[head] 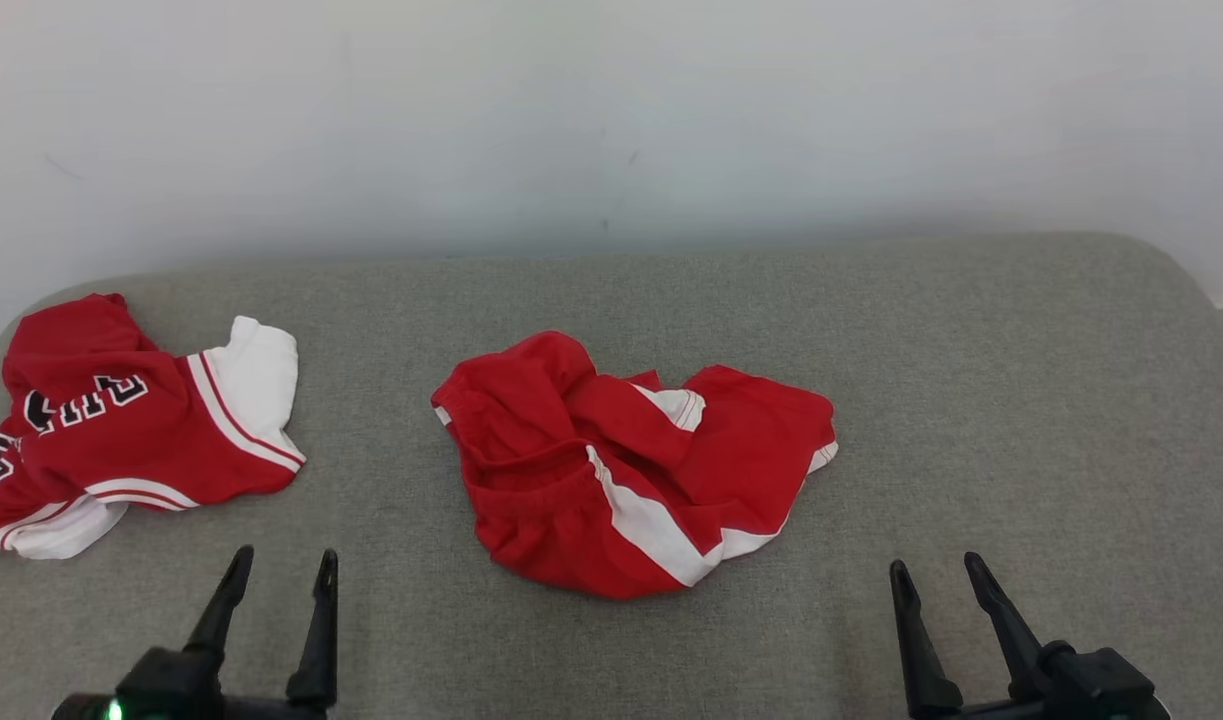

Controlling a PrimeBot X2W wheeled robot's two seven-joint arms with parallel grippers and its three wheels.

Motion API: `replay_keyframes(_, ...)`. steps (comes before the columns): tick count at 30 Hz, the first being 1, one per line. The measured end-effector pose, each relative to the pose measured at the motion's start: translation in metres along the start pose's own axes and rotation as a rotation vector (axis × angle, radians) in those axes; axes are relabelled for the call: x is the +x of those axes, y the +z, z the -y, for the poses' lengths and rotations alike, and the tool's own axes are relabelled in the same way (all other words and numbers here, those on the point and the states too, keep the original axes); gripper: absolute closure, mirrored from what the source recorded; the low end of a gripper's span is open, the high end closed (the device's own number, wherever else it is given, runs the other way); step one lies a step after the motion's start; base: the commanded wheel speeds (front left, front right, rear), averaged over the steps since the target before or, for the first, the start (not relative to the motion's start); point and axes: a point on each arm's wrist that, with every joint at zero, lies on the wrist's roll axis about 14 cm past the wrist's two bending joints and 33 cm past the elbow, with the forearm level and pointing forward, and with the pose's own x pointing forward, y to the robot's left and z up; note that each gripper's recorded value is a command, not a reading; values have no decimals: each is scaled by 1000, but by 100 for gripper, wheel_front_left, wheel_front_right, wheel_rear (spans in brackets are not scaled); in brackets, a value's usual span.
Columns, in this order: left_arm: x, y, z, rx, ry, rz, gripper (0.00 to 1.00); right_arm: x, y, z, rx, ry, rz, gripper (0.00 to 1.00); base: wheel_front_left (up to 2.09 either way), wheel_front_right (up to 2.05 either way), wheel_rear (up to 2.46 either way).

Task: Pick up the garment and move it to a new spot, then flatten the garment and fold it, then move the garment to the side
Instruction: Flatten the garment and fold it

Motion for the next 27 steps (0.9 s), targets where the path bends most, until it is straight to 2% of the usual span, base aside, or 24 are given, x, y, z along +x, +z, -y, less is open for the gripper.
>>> replay_keyframes(6, 44, 26, 29, 21, -118, 68, 0, 6, 1, 6, 1, -14, 1, 0, 0, 0, 0)
replay_keyframes(14, 97, 43, 102, 12, -335, 87, 0, 5, -8, 22, 18, -74, -21, 0, 0, 0, 0)
replay_keyframes(21, 117, 6, 152, 7, -478, -67, 0, 3, -11, 42, 24, -141, -29, 0, 0, 0, 0)
replay_keyframes(27, 118, -35, 174, -27, -537, -223, 0, -3, -15, 59, 22, -199, -41, 0, 0, 0, 0)
